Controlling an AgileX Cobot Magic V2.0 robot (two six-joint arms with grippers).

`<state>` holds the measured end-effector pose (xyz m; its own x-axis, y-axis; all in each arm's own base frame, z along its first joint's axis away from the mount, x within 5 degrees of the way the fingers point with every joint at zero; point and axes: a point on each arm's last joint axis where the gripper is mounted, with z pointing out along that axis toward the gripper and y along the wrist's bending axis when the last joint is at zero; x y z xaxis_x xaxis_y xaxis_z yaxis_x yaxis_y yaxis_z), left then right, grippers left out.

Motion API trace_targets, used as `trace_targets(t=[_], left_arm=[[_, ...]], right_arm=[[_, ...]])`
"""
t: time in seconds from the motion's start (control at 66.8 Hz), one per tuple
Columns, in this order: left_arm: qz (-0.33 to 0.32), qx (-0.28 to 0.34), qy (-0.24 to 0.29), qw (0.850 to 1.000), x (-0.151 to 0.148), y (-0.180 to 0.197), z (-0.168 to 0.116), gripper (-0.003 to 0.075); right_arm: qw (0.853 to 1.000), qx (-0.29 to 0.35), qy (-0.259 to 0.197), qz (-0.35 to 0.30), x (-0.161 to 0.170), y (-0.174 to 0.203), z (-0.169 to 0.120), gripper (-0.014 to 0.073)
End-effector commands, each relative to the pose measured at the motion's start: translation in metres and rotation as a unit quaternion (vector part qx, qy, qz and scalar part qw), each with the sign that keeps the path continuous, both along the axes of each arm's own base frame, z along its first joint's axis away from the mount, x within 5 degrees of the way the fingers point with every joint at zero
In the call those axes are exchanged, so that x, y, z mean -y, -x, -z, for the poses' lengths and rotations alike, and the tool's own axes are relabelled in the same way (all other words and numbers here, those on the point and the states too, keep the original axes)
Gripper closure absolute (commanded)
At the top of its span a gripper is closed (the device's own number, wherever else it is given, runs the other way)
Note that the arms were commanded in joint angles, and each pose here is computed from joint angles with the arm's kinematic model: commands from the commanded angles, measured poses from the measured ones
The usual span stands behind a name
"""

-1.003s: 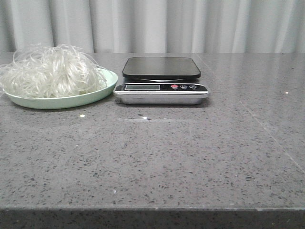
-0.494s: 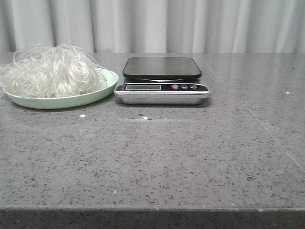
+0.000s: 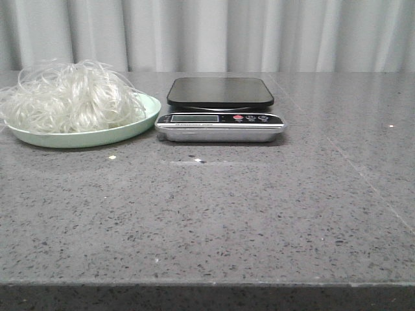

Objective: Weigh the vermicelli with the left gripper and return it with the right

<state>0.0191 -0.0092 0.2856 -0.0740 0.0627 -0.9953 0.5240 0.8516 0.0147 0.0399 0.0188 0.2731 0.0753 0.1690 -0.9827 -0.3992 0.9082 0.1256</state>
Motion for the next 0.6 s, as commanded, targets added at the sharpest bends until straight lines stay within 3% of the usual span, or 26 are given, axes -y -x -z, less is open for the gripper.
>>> trace_targets(t=[0.0,0.284,0.449,0.584], left_arm=[[0.006,0.043,0.036,0.998,-0.002,0.004,-0.015,0.0594],[-0.008,0.046,0.031,0.998,0.001,-0.001,-0.006,0.0594],[-0.099,0.07,0.033,0.992,0.003,-0.018,0.023,0.0594],[-0.171,0.104,0.045,0.979,0.001,-0.029,0.048,0.0594]], right_arm=[[0.999,0.039,-0.01,0.012,0.002,0.001,-0.013,0.0429],[0.999,0.039,-0.01,0.012,0.002,0.001,-0.013,0.0429],[0.999,0.039,-0.01,0.012,0.002,0.001,-0.013,0.0429],[0.999,0.039,-0.01,0.012,0.002,0.001,-0.013,0.0429]])
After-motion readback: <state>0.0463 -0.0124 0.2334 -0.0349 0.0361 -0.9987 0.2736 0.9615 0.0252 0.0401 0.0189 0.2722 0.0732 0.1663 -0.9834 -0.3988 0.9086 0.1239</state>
